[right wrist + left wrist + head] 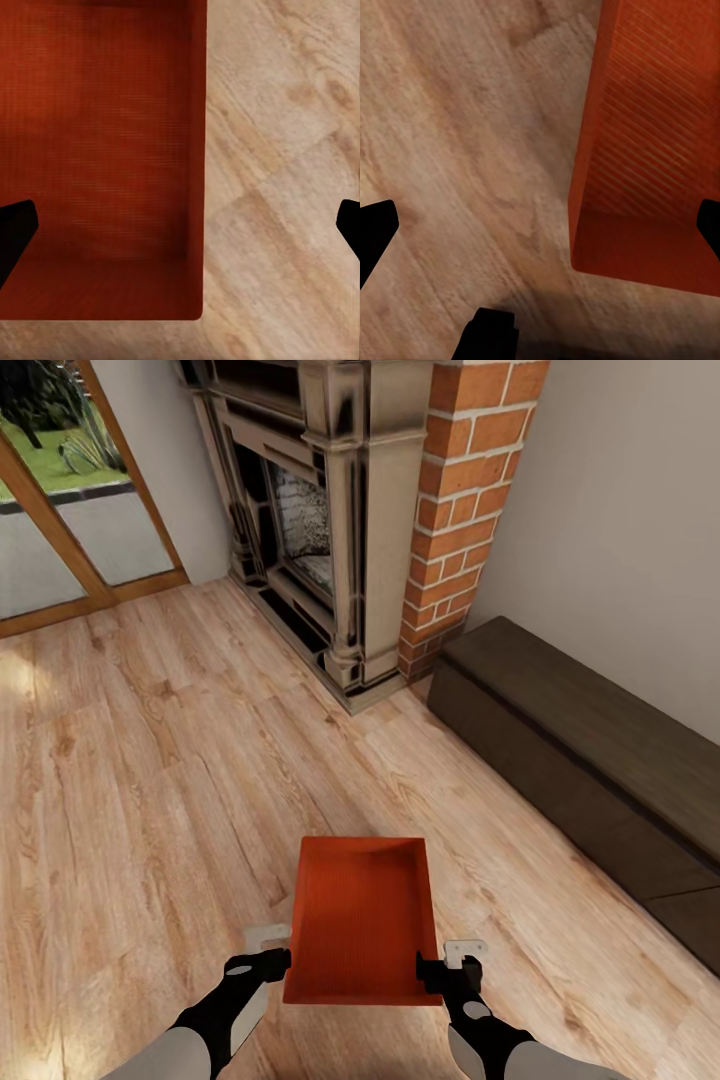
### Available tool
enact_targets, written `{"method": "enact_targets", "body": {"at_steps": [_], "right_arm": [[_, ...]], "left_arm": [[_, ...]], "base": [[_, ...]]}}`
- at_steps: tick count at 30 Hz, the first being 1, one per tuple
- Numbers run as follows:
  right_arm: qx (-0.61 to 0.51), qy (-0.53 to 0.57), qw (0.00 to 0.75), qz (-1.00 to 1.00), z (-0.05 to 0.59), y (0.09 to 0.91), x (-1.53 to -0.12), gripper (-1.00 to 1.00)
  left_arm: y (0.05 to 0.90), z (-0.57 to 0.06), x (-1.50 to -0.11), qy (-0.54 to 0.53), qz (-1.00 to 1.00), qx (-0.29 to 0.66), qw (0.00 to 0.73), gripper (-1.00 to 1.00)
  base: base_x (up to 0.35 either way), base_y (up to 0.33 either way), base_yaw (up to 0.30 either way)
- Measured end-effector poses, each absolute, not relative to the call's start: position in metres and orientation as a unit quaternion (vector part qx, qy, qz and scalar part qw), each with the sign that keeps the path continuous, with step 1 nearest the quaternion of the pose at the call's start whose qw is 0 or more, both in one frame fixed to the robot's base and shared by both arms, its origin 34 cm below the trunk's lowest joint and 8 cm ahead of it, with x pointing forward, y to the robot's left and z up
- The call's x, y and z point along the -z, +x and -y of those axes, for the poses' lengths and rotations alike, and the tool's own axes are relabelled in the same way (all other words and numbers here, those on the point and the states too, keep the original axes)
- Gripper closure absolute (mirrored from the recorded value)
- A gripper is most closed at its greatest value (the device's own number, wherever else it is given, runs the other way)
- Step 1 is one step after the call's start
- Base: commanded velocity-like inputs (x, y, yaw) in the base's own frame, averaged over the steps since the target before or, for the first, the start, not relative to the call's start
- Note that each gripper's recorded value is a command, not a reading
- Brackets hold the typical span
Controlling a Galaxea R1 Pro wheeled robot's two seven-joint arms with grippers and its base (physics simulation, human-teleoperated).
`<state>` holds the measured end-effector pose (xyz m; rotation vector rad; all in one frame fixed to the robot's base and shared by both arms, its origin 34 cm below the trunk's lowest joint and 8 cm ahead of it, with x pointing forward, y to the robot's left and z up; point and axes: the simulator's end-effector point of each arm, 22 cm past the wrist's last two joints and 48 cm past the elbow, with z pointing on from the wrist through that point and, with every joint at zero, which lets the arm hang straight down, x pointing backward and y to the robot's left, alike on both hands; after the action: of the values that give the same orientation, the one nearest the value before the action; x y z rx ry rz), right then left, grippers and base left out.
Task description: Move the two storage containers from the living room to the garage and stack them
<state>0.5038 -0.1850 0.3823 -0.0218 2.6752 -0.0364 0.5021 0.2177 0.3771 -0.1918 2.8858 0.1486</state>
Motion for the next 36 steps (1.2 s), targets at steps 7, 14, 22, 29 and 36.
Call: {"method": "enact_targets", "body": {"at_steps": [7,14,22,29,36], "right_arm": [[0.013,-0.008,0.231,-0.973,0.184,0.503,-0.370,-1.00],[0.013,-0.008,0.231,-0.973,0.184,0.502,-0.357,-1.00],[0.013,-0.008,0.231,-0.973,0.184,0.501,-0.342,-1.00],[0.012,-0.008,0.231,-0.973,0.183,0.499,-0.329,-1.00],[0.012,-0.008,0.232,-0.973,0.183,0.498,-0.316,-1.00]], "left_arm": [[0.501,-0.218,-0.365,-0.066,-0.989,-0.051,0.123,-1.00],[0.500,-0.219,-0.352,-0.066,-0.989,-0.052,0.123,-1.00],[0.499,-0.219,-0.337,-0.066,-0.989,-0.052,0.123,-1.00],[0.498,-0.219,-0.324,-0.066,-0.989,-0.052,0.123,-1.00],[0.496,-0.219,-0.310,-0.066,-0.989,-0.052,0.123,-1.00]], "base": [[0.000,0.000,0.000],[0.000,0.000,0.000],[0.000,0.000,0.000],[0.000,0.000,0.000],[0.000,0.000,0.000]]}}
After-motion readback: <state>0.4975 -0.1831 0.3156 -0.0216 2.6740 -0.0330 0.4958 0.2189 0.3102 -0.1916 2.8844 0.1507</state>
